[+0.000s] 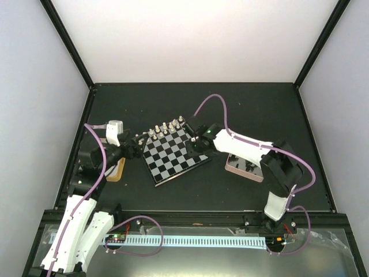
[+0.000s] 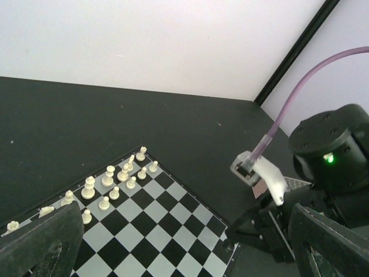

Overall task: Set up the chess pieces on the board
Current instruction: Place the chess piece on the chessboard.

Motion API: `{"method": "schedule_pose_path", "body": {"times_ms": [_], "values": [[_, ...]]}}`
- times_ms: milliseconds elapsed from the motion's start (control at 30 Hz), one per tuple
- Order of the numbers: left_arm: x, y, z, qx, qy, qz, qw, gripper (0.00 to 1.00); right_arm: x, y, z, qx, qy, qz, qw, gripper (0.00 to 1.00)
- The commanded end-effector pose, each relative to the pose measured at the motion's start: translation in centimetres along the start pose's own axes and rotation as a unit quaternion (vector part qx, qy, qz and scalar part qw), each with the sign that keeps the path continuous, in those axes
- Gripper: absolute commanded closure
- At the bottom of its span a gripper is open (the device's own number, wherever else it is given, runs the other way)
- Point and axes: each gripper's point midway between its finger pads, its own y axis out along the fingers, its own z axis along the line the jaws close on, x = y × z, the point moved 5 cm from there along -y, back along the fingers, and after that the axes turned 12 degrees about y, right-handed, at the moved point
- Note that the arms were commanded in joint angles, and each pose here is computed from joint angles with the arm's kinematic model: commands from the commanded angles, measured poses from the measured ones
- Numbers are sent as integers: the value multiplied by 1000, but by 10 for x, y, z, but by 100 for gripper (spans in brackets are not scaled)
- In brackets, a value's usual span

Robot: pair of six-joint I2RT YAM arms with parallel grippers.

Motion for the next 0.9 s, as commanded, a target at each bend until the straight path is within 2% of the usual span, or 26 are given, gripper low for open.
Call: {"method": "schedule_pose_path", "body": {"times_ms": [0, 467, 867], "values": [[7, -4, 1, 12, 10, -10, 1000, 1, -7, 8, 14, -20, -14, -8, 1000, 98], [7, -4, 2, 12, 9, -10, 1000, 1, -10, 38, 22, -66, -31, -11, 997, 98], [6, -3, 2, 11, 10, -9, 1000, 1, -30, 40, 16, -68, -27, 26, 997, 96]]}}
